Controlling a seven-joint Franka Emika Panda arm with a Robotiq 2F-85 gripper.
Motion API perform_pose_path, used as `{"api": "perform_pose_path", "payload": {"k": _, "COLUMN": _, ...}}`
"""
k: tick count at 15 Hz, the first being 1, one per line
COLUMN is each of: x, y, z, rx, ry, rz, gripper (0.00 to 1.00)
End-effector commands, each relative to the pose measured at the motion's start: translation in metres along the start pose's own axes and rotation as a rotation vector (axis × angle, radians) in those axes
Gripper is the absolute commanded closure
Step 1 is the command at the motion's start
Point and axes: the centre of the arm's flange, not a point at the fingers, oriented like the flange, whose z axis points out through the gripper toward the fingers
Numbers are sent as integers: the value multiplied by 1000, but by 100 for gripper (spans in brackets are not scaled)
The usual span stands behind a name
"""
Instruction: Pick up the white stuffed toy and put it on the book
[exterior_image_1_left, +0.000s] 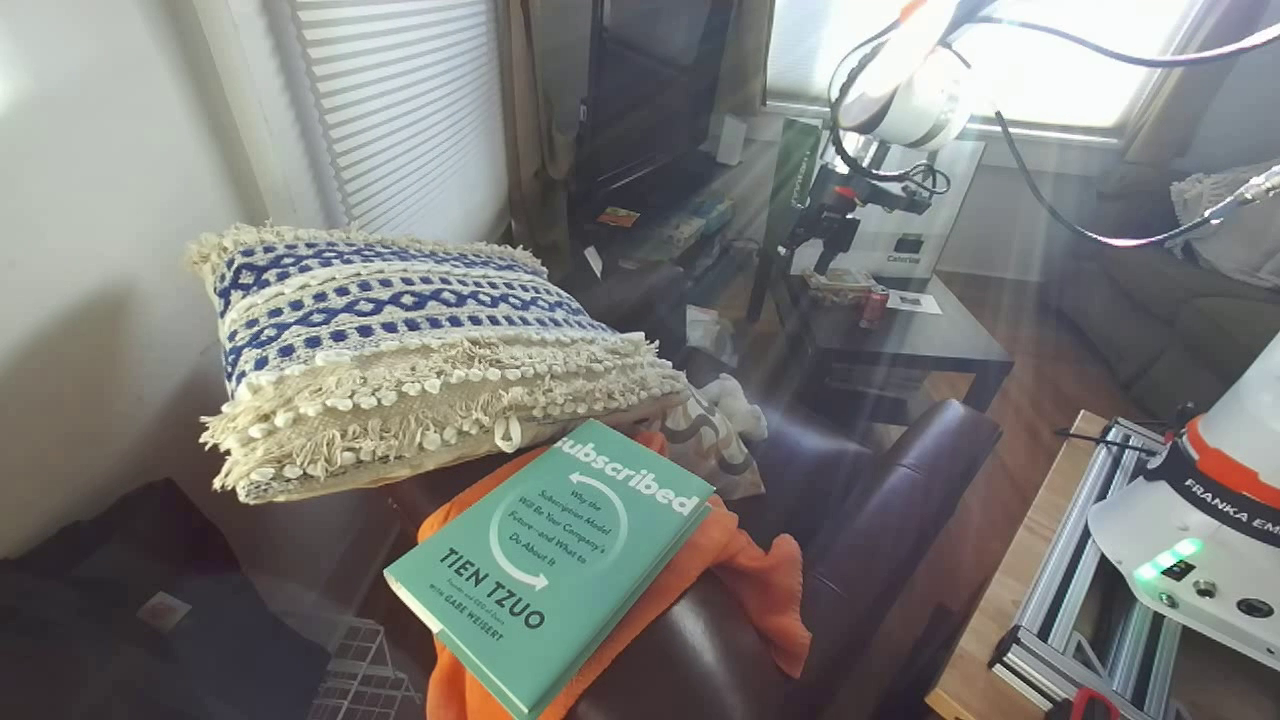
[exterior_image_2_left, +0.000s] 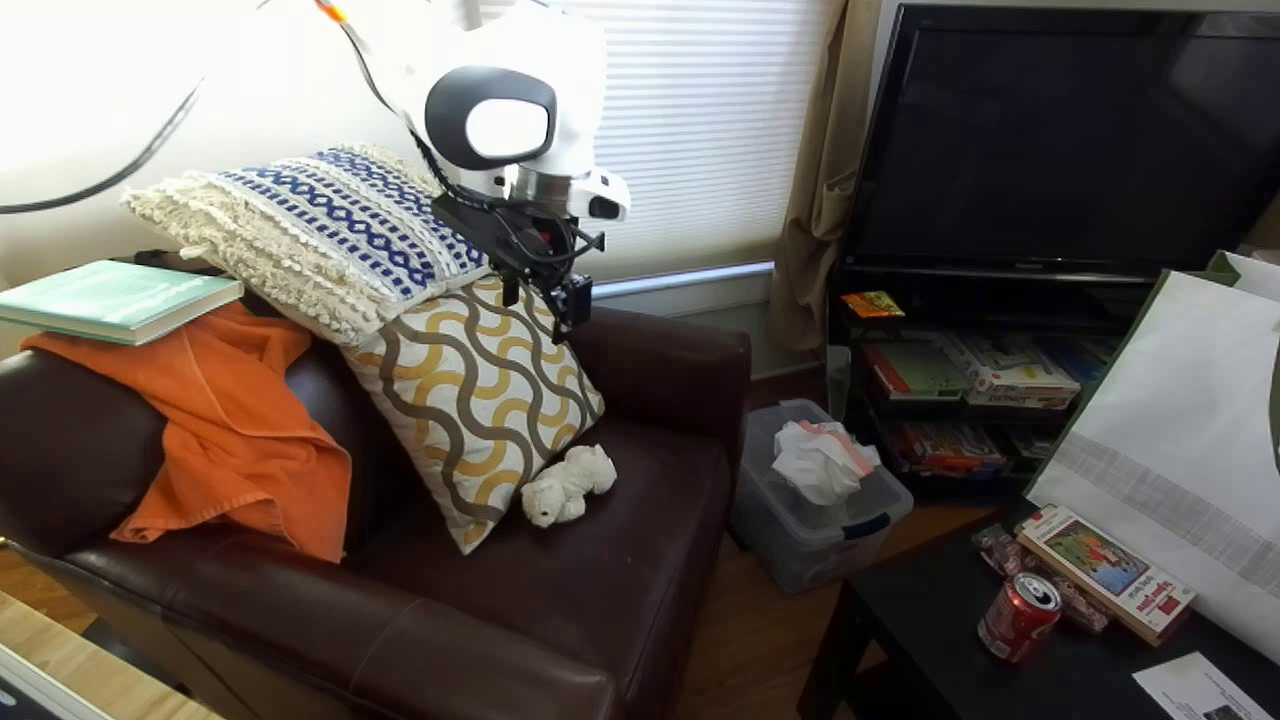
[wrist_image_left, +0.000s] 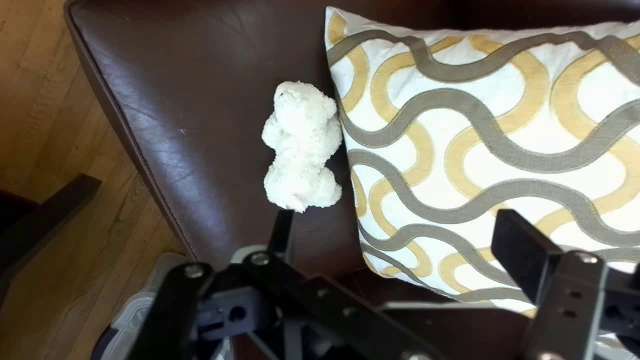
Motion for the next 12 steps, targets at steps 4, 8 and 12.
{"api": "perform_pose_path", "payload": {"k": 4, "x": 70, "y": 23, "z": 112, "rx": 9, "ry": -76, "rz": 48, "gripper": 0}}
{"api": "perform_pose_path", "payload": {"k": 8, "x": 86, "y": 34, "z": 178, "rx": -34, "ry": -187, "rz": 62, "gripper": 0}}
{"api": "perform_pose_path", "payload": {"k": 12, "x": 85, "y": 33, "z": 237, "rx": -76, "ry": -323, "rz": 43, "gripper": 0}}
